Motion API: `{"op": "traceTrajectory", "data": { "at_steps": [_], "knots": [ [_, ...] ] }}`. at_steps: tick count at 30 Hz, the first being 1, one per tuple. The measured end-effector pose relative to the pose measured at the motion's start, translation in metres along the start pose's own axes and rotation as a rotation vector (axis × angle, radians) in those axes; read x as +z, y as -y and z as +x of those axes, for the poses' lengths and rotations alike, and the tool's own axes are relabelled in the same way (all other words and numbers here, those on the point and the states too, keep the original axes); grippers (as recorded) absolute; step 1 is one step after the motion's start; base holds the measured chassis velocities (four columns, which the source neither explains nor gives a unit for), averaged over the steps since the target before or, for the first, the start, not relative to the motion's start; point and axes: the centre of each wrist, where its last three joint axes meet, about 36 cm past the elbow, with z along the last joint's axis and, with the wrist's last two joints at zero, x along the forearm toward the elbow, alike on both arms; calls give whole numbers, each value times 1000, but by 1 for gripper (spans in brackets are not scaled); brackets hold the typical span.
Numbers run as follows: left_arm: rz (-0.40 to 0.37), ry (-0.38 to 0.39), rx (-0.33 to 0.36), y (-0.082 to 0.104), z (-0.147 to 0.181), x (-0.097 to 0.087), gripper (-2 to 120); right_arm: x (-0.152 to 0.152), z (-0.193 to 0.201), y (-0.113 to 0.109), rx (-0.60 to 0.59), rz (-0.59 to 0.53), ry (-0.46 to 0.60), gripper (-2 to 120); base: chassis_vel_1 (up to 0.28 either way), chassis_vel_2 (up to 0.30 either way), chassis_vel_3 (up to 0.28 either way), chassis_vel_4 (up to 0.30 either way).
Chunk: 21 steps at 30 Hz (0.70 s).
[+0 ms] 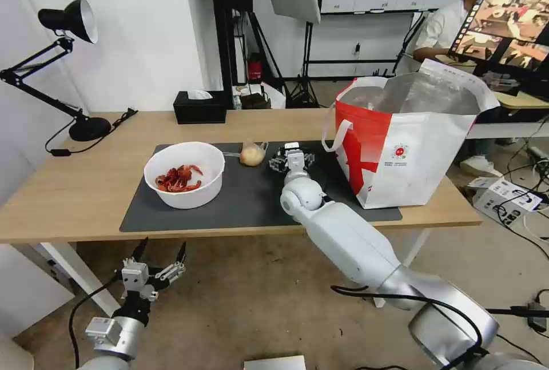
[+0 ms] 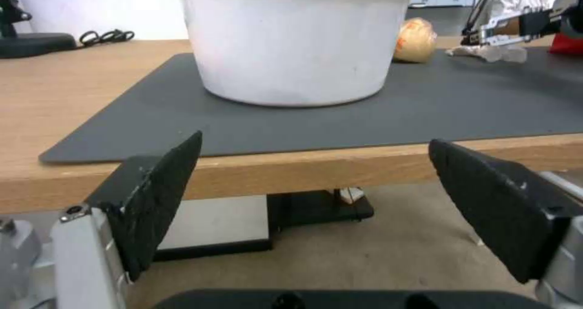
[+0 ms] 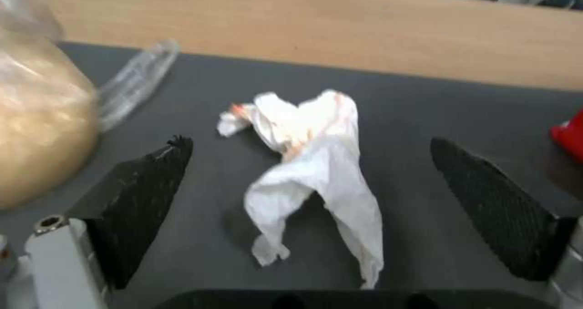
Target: Pick up the trash from the table and place it into the takeout bag.
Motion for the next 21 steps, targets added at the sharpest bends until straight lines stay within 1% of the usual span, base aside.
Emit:
{"op": "traceTrajectory", "data": {
  "at_steps": [3,7,13,16,21],
  "knots": [
    [-1,3,3,0,-2,0,100,0,-6,1,10,-11,-21,100,0,0,0,0],
    [6,11,18,5,-9,-1,100,-3,-8,3,7,-38,-42,100,0,0,0,0],
    [9,13,26,7,-13,0,100,-6,-8,2,6,-39,-45,100,0,0,0,0],
    [9,14,32,7,-19,-3,100,-8,-8,3,23,-29,-65,100,0,0,0,0],
    [7,12,37,7,-20,-4,100,-11,-10,4,26,-28,-79,100,0,0,0,0]
  ]
}}
